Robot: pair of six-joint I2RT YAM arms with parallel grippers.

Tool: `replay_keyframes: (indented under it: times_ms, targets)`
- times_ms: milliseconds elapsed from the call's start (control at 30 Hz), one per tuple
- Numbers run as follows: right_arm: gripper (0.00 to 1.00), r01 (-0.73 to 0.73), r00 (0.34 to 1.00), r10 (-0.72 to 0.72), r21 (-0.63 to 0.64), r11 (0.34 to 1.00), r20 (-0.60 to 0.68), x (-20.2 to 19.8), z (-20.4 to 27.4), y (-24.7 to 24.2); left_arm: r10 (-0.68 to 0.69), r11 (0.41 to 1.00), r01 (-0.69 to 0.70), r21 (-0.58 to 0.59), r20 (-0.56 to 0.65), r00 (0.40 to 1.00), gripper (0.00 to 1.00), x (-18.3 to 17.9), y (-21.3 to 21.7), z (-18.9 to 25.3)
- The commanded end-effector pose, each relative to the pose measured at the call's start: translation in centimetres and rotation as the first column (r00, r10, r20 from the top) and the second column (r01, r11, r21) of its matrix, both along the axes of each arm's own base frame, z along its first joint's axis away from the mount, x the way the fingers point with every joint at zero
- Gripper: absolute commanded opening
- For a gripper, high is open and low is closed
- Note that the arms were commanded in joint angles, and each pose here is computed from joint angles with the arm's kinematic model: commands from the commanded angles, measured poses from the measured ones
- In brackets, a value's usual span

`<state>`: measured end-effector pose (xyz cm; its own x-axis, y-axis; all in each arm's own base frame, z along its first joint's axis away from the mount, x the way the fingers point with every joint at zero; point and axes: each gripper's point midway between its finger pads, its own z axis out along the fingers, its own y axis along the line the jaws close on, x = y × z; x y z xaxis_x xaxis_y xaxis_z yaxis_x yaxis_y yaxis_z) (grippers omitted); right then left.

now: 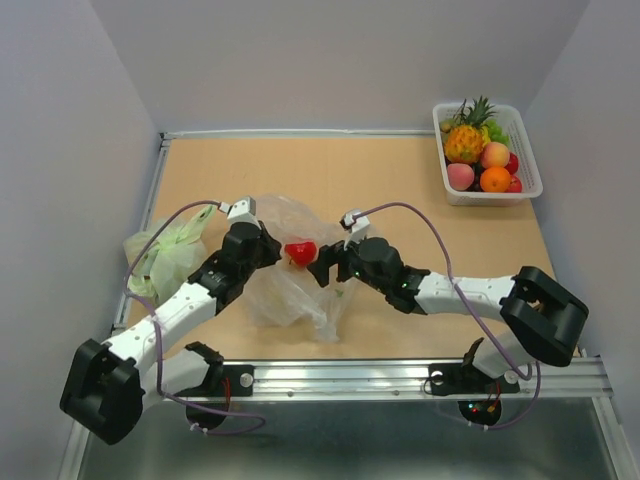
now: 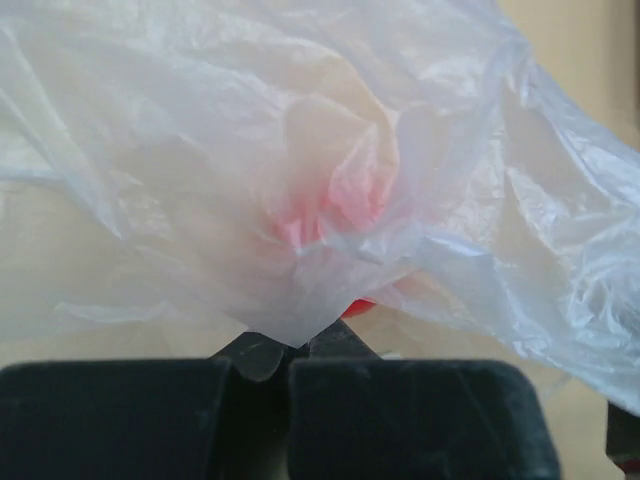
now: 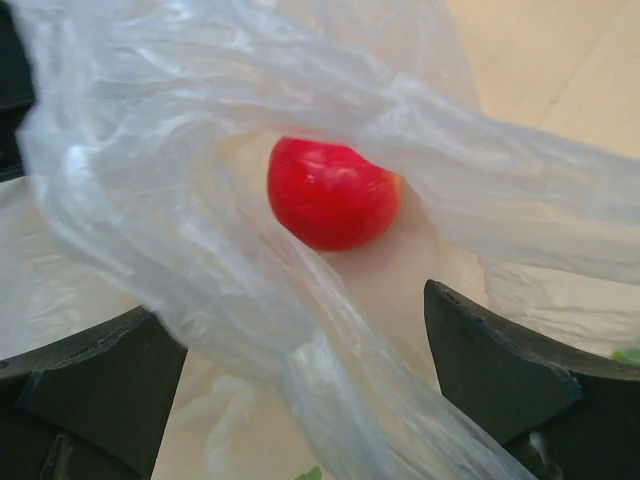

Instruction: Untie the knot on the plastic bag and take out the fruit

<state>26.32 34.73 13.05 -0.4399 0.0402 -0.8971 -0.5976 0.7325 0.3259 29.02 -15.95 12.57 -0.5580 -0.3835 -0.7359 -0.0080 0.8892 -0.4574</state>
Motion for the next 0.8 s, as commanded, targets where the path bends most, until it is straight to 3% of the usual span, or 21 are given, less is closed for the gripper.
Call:
replay_keyframes:
  times_ms: [0, 200, 467, 767]
  targets:
    - [1.00, 0.135, 0.988, -0.132, -0.029, 0.990, 0.078, 2.0, 1.6, -1.7, -0.119, 0.991, 0.128, -0.051, 0.149, 0.982, 0.00, -0.1, -2.1, 5.5]
    - [1.00, 0.126, 0.987, -0.121, -0.044, 0.991, 0.102, 2.3, 2.4, -1.4, -0.157, 0.981, 0.180, -0.065, 0.271, 0.950, 0.00, -0.8, -2.6, 11.5]
    - [1.00, 0.050, 0.993, -0.054, 0.042, 0.998, 0.104, 3.0, 4.1, 2.1, -0.243, 0.960, 0.267, -0.079, 0.230, 0.942, 0.00, -2.3, -4.4, 11.2]
    - [0.98, -0.093, 0.995, 0.088, 0.125, 0.988, 0.046, 2.5, 2.8, 6.9, -0.282, 0.949, 0.302, -0.086, 0.194, 0.940, 0.00, -3.6, -5.6, 10.4]
